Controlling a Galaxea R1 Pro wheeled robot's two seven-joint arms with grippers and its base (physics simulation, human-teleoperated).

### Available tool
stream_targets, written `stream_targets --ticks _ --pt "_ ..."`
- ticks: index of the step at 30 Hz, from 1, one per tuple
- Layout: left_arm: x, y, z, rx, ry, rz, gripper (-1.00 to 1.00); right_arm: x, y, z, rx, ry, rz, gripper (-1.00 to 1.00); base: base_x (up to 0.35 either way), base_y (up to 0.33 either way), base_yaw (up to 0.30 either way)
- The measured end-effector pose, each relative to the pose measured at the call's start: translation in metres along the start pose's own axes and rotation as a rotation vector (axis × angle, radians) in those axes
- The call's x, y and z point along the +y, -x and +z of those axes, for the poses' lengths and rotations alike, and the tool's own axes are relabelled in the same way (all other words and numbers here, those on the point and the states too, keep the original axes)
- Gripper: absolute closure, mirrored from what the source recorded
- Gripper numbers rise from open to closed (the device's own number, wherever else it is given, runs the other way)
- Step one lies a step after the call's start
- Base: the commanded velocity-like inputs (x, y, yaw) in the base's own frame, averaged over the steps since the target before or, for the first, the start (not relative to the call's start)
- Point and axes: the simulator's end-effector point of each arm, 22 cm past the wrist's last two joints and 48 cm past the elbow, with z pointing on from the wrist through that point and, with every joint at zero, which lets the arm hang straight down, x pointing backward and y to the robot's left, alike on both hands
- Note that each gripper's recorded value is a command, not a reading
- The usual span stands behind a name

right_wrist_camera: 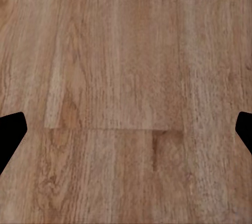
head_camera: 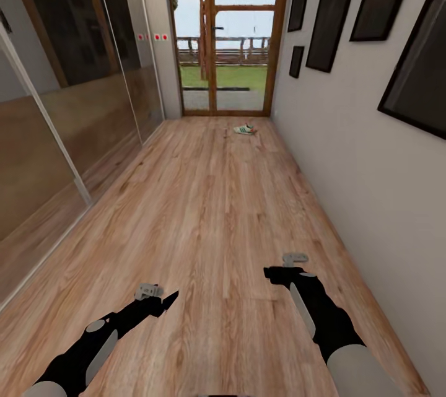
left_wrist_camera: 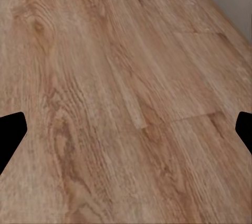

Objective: Pick up the two gym shoes and the two sandals from the corridor floor and place them onto the hallstand (shoe rack) in the corridor, making sure they are on the rack and not on the floor. Arrange them so the two gym shoes are next to each other and the two sandals are next to each other.

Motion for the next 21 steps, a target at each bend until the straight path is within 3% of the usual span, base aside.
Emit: stream_targets --ticks 21 --pt "-0.0037 -0.0001 0.0018 -0.002 -0.005 -0.004 -1.0 0.0008 0.001 -0.0004 -0.002 -0.002 -0.007 -1.0 0.347 -0.066 0.0"
